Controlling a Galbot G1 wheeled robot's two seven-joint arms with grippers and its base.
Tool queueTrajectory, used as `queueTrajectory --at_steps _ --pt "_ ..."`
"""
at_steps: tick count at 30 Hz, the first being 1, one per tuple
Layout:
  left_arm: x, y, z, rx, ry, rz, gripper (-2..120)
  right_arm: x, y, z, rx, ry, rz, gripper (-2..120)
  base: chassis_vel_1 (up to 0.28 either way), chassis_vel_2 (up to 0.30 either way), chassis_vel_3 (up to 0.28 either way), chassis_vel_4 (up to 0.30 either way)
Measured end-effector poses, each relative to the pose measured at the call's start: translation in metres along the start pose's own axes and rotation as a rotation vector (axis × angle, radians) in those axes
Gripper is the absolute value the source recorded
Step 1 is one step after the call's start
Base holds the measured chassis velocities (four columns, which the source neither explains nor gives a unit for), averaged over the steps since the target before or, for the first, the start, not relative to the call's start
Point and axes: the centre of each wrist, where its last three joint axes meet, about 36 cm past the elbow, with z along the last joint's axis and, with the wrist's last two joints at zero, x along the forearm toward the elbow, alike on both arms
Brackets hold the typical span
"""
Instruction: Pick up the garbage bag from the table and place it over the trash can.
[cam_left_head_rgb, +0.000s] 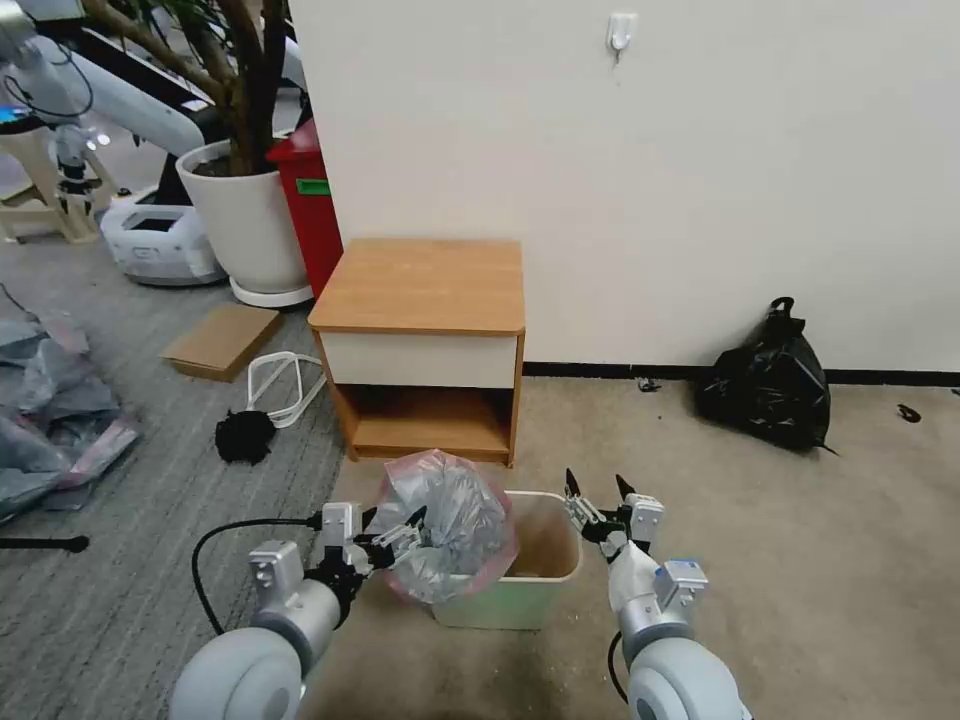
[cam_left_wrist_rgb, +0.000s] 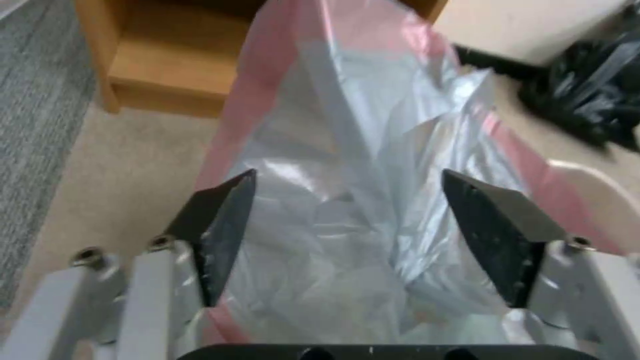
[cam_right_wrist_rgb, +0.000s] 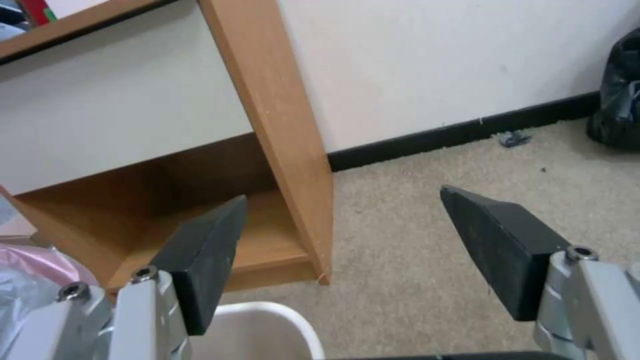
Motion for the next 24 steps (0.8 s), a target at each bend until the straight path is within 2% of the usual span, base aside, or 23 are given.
queueTrajectory --at_steps 1,4,5,6,8,16,24 --pt "0.0 0.0 0.0 0.0 0.0 0.0 70 0.0 0.0 0.0 0.0 0.0 0.0 78 0.0 0.0 0.0 0.0" --pt "-0.006 -0.003 -0.001 -0.017 0.037 -0.02 56 0.001 -0.001 0.002 -0.002 -0.001 0.008 76 0.0 0.0 0.0 0.0" --pt "-0.006 -0.003 -0.001 -0.017 0.037 -0.02 56 0.001 -0.001 0.002 -0.002 -0.001 0.008 76 0.0 0.0 0.0 0.0" --pt "-0.007 -0.003 -0.001 -0.024 0.053 -0.026 48 0.001 0.0 0.002 -0.004 -0.003 0.009 76 0.0 0.0 0.0 0.0" --pt "-0.007 -0.004 0.0 -0.03 0.069 -0.031 45 0.001 0.0 0.002 -0.006 -0.003 0.011 76 0.0 0.0 0.0 0.0" --pt "-0.009 -0.002 0.0 -0.043 0.094 -0.049 46 0.001 0.002 0.007 -0.008 0.003 0.015 73 0.0 0.0 0.0 0.0" --pt "-0.013 0.001 -0.003 -0.039 0.105 -0.042 54 0.0 0.003 0.009 -0.008 0.006 0.015 73 0.0 0.0 0.0 0.0"
